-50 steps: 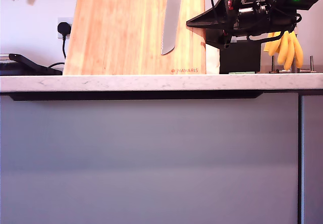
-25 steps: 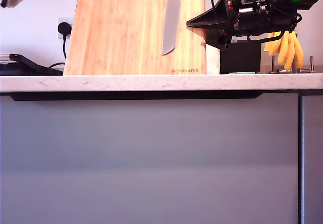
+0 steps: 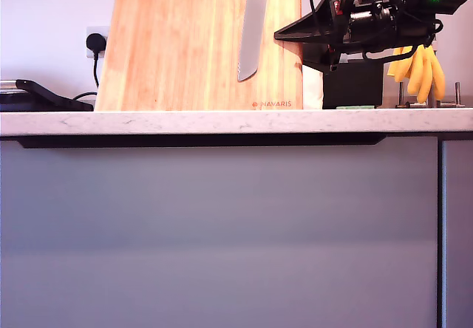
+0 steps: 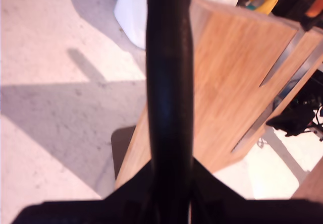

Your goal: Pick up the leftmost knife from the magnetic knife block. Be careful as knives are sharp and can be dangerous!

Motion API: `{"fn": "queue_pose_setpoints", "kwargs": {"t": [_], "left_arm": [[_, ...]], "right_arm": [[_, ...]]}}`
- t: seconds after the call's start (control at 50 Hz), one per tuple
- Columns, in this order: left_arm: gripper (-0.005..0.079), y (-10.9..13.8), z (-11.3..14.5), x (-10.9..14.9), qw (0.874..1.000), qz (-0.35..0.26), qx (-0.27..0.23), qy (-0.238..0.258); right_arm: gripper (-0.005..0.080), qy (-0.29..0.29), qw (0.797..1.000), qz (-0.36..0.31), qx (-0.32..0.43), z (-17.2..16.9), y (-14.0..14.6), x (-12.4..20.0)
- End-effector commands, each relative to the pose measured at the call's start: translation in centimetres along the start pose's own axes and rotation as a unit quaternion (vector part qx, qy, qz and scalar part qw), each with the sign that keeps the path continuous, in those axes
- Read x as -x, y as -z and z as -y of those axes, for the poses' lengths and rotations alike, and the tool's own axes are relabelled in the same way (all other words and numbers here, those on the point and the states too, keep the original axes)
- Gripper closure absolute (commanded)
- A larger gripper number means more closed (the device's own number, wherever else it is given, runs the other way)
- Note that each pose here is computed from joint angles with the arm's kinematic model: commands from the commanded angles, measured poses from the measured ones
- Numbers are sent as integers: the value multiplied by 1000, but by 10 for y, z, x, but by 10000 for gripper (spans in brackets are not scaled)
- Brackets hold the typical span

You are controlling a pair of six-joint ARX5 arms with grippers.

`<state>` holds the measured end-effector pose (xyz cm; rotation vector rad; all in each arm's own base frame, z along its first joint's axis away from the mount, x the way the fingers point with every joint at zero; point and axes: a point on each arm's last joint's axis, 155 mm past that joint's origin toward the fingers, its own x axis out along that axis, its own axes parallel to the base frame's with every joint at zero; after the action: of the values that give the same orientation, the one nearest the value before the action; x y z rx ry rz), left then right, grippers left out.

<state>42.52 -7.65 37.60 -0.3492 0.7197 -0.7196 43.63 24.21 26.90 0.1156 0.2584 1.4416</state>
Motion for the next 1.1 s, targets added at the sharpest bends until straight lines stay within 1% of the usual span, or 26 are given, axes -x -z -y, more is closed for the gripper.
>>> {"fn": "queue_pose_setpoints", "kwargs": {"t": [0.0,0.2,0.38,0.52,0.76,1.08], "left_arm": [[766,1,-2,-1,1000,-2,-4,1],[766,6,-6,7,999,-9,-8,-36],[766,11,-8,12,999,-14,-7,-51],[766,17,-10,9,998,-24,1,-49],[766,38,-14,5,998,-43,8,-47],[766,59,-7,18,998,-24,1,-49]], "right_arm": [[762,-3,1000,-5,2,-2,3,-11],[762,-3,1000,-5,0,-2,3,-11],[762,-3,1000,-5,-3,-2,3,-11],[762,-3,1000,-6,-5,-2,4,-11],[762,-3,1000,-6,-7,-2,4,-11],[762,-5,1000,-6,-14,-3,4,-12]]}}
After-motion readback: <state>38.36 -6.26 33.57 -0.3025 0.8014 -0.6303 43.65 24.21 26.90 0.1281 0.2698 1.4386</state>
